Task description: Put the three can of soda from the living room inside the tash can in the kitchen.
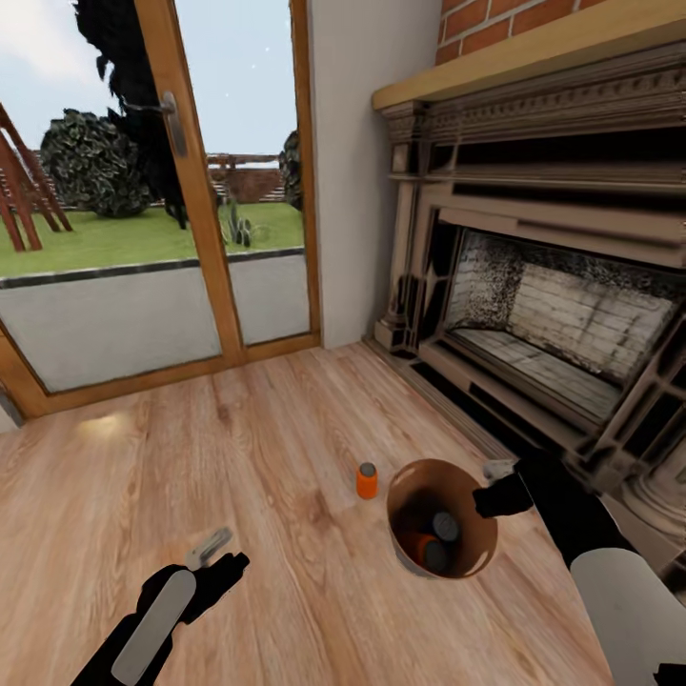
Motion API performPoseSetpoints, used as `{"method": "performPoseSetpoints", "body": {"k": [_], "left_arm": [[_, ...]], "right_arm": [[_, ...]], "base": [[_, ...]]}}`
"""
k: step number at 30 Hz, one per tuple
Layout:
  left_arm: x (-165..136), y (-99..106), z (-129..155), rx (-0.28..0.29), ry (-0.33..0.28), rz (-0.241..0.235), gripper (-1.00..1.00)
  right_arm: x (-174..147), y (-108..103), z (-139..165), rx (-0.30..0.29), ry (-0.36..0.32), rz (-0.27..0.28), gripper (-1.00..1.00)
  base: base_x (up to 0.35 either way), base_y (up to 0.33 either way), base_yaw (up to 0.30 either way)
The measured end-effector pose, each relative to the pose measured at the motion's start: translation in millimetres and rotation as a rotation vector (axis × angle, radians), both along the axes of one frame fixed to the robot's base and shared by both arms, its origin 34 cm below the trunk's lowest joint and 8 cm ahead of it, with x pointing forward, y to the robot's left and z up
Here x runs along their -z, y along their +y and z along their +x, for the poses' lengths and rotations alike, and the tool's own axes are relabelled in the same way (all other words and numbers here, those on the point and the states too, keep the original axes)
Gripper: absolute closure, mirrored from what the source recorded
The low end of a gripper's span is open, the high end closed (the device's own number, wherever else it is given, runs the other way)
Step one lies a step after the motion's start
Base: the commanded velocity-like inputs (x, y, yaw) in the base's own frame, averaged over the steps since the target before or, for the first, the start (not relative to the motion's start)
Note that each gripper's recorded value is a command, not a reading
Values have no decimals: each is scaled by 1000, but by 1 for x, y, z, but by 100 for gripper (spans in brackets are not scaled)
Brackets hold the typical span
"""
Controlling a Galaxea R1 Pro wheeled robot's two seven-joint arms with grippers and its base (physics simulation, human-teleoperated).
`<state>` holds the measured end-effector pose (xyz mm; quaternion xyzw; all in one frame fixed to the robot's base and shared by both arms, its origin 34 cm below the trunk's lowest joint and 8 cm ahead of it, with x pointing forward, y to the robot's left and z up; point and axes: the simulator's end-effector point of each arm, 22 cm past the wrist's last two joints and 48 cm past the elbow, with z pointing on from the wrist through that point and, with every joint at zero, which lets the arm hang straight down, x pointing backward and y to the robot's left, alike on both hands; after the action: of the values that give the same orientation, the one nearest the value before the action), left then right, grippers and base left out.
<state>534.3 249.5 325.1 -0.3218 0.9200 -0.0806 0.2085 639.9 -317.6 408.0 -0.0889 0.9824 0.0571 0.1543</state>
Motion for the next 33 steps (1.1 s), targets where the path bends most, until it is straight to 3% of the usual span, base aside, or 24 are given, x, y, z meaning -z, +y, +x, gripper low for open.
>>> {"method": "performPoseSetpoints", "body": {"k": [5, 9, 11, 13, 17, 22, 29, 32, 33], "left_arm": [[0, -1, 0, 0, 0, -1, -100], [0, -1, 0, 1, 0, 0, -100], [0, -2, 0, 4, 0, -1, -100], [0, -3, 0, 5, 0, 0, -100], [0, -2, 0, 5, 0, 0, -100], [0, -3, 0, 6, 0, -1, -100], [0, -3, 0, 7, 2, 1, -100], [-1, -2, 0, 7, 4, 10, -100], [-4, 3, 1, 17, 3, 52, -100]], "right_arm": [[-3, 15, -1, 18, 9, 74, 100], [-1, 7, 0, 7, 4, 32, 100], [-2, 8, 0, 11, 5, 42, 100], [-3, 11, 0, 18, 4, 62, 100], [-2, 6, 0, 12, 2, 42, 100], [-2, 11, -2, 14, 7, 62, 100], [-1, 12, -1, 6, 5, 48, 100], [-2, 15, -1, 8, 6, 58, 100], [-1, 14, -2, 6, 7, 53, 100]], "base": [[263, 259, -288], [288, 218, -292], [329, 29, -229], [332, -88, -98], [326, -150, -38], [317, -188, -7], [313, -197, -37], [311, -200, -224], [311, -200, -265]]}}
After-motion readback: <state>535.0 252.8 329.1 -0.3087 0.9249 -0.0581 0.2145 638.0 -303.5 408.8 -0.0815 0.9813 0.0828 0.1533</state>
